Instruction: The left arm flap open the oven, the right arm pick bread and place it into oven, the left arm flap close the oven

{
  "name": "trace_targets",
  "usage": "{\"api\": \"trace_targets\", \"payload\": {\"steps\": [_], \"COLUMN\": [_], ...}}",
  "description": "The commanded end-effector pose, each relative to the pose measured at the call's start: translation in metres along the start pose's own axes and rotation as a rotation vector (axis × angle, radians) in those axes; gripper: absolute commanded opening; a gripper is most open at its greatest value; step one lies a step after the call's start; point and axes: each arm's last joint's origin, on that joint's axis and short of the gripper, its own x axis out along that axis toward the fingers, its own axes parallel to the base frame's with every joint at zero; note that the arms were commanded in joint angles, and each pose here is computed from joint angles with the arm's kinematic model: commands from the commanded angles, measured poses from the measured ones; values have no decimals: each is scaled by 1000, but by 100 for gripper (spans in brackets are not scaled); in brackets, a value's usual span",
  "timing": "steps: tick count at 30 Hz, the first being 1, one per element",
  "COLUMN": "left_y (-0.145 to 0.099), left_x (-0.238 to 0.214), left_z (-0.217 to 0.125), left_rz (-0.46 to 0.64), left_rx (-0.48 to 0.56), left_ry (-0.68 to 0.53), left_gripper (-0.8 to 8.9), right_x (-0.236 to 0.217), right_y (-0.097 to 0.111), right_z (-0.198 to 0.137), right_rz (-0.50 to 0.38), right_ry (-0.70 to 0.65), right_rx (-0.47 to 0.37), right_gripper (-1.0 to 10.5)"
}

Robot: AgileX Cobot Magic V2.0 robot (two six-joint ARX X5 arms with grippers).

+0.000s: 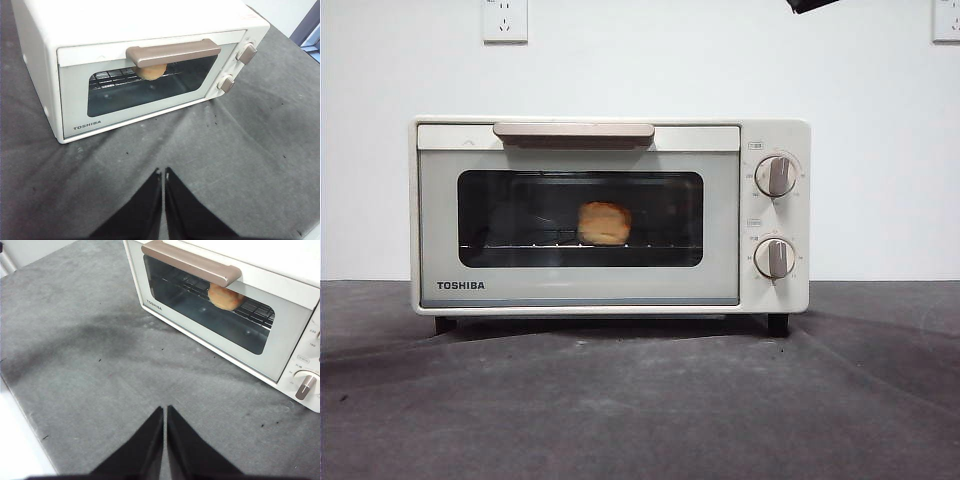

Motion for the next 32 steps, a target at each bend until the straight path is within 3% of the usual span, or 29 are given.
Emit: {"api": "trace_targets", "payload": {"steps": [1,5,8,13,16,22,32], "left_y": [-2,-4,-2,9,16,33,54], "left_x": [-2,-9,-14,-16,-12,6,39], "left_z": [6,7,12,5,-9,-51,-109], "left_rz": [-3,13,111,345,445,545,565], "left_rx": [33,198,279,324,321,291,248], "left_ry": [-27,-89,-238,-499,-577,-552,-430], "left_gripper": [16,16,16,16,16,16,16], "right_x": [1,1,1,1,1,1,1], "right_y": [2,2,2,2,2,2,2], "right_z": [2,2,2,2,2,2,2], "right_rz": [9,10,9,9,9,9,9], "right_ry": [-8,-8,-8,-8,-7,-8,-7], "right_rx": [-3,-3,-3,-3,-3,-3,-3], "right_gripper": [6,6,6,6,6,6,6]}}
